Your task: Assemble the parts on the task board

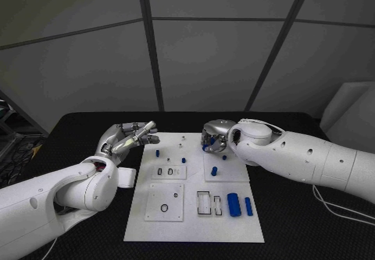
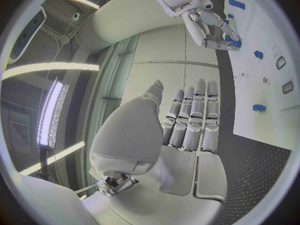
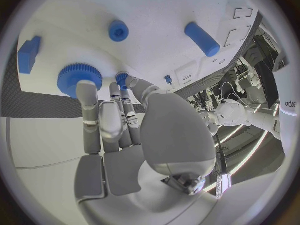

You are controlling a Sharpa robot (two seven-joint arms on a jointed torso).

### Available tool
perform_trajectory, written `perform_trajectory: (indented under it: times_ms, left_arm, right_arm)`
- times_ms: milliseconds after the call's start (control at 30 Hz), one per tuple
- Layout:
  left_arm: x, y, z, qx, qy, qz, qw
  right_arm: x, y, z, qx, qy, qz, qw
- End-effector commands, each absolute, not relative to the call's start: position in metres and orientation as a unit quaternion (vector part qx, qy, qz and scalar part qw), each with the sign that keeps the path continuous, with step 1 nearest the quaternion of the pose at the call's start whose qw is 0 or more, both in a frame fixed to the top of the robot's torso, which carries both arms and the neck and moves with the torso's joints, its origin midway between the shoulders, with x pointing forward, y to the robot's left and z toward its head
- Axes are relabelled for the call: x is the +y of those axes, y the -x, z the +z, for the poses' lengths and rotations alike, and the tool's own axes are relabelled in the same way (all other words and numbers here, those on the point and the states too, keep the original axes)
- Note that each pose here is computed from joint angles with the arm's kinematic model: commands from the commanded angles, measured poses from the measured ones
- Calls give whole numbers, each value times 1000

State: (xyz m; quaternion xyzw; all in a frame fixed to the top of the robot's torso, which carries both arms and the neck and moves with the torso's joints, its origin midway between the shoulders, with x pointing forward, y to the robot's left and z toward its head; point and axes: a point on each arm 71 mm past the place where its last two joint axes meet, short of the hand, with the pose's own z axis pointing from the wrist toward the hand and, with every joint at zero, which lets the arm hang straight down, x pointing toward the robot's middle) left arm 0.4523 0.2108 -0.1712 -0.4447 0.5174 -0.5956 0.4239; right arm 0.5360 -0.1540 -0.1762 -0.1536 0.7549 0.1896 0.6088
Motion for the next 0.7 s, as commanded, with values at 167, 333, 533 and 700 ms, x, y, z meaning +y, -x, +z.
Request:
perform_trajectory:
  times_ms: [167, 333, 533, 700]
  left_arm:
    - [209, -452, -170, 519, 438, -601, 421]
    - [210, -453, -170, 519, 438, -601, 421]
    - [211, -453, -170, 519, 439, -599, 423]
    - [212, -453, -170, 519, 440, -597, 424]
  right_arm:
    - [-153, -538, -176, 755, 159, 190, 608]
    - [-152, -539, -176, 753, 159, 192, 609]
    - [-150, -538, -173, 739, 155, 201, 624]
    - [-151, -535, -163, 703, 135, 217, 663]
